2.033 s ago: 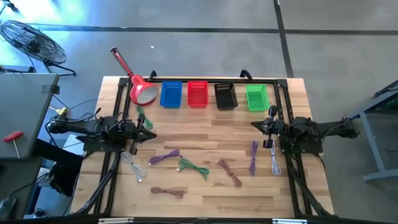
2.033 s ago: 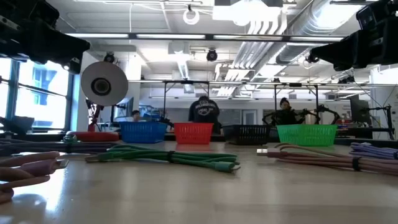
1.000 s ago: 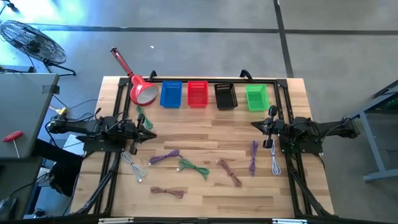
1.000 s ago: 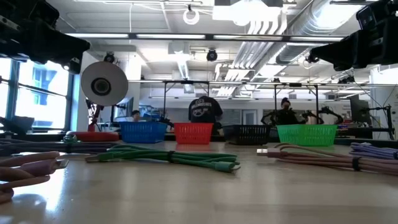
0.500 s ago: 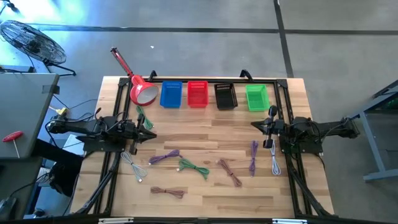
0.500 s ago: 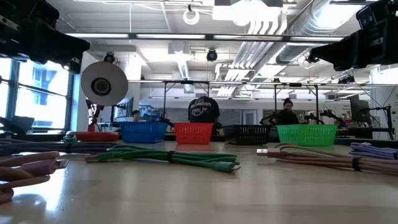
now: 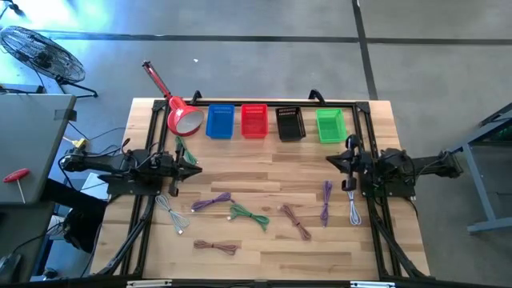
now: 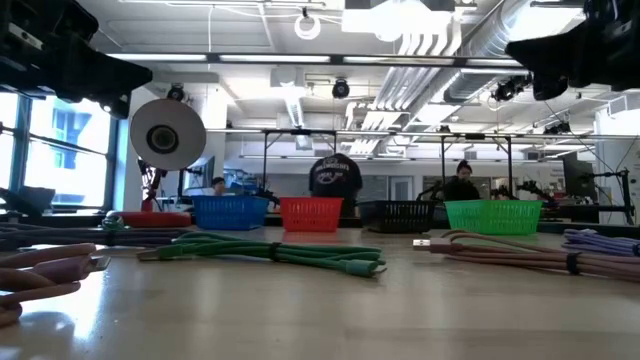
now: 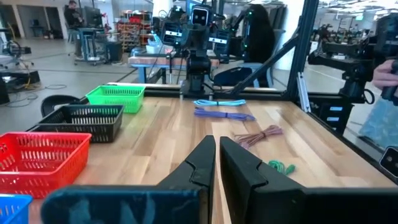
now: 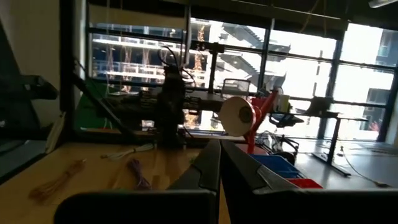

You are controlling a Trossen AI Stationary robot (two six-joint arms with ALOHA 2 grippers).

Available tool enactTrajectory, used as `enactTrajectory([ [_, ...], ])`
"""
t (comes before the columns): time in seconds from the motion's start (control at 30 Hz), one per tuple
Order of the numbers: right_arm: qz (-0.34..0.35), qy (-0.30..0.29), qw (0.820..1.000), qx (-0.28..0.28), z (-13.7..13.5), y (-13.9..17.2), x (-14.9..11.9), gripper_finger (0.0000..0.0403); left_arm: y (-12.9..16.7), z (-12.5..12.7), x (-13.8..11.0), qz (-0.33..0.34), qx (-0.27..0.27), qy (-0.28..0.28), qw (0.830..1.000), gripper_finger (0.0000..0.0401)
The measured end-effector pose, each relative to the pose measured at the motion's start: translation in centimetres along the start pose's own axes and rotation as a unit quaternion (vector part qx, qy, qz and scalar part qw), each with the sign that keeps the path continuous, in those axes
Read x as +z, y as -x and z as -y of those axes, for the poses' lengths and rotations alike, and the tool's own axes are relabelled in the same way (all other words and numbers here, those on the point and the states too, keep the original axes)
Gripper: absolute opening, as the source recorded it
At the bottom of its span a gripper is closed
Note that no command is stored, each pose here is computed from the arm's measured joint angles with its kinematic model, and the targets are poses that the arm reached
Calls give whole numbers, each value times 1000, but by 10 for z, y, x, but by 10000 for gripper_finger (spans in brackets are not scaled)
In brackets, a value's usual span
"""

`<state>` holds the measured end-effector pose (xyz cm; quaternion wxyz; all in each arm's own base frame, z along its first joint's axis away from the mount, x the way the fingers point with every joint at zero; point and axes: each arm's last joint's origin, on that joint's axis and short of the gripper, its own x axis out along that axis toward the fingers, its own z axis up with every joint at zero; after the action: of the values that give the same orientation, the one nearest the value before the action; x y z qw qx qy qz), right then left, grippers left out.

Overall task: Pick & Place USB Port
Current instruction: Put the right violet charger cable into the black bin

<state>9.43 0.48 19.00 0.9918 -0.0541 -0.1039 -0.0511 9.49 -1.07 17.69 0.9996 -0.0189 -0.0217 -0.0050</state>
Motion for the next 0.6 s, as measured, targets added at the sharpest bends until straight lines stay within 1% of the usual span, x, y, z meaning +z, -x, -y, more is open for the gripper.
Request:
enactTrajectory([
  [0.07,6,-1,1000,7,1,0,9,4,0,-1,0,0,8,0,1000,21],
  [0.13,-3,-4,1000,-5,3,0,21,7,0,-1,0,1,20,0,1000,21],
  [0.23,-52,-1,998,-41,7,-4,38,17,0,-2,0,2,40,0,999,21],
  [0.33,-104,-20,992,-73,11,-10,60,37,0,-4,1,4,70,1,998,21],
  [0.4,-155,-44,983,-92,13,-15,72,57,0,-5,1,5,83,2,996,21],
  [0.5,-231,-87,961,-123,15,-24,89,93,0,-5,1,5,87,2,996,21],
  [0.6,-308,-127,932,-145,14,-32,99,128,0,-5,0,2,84,1,996,22],
])
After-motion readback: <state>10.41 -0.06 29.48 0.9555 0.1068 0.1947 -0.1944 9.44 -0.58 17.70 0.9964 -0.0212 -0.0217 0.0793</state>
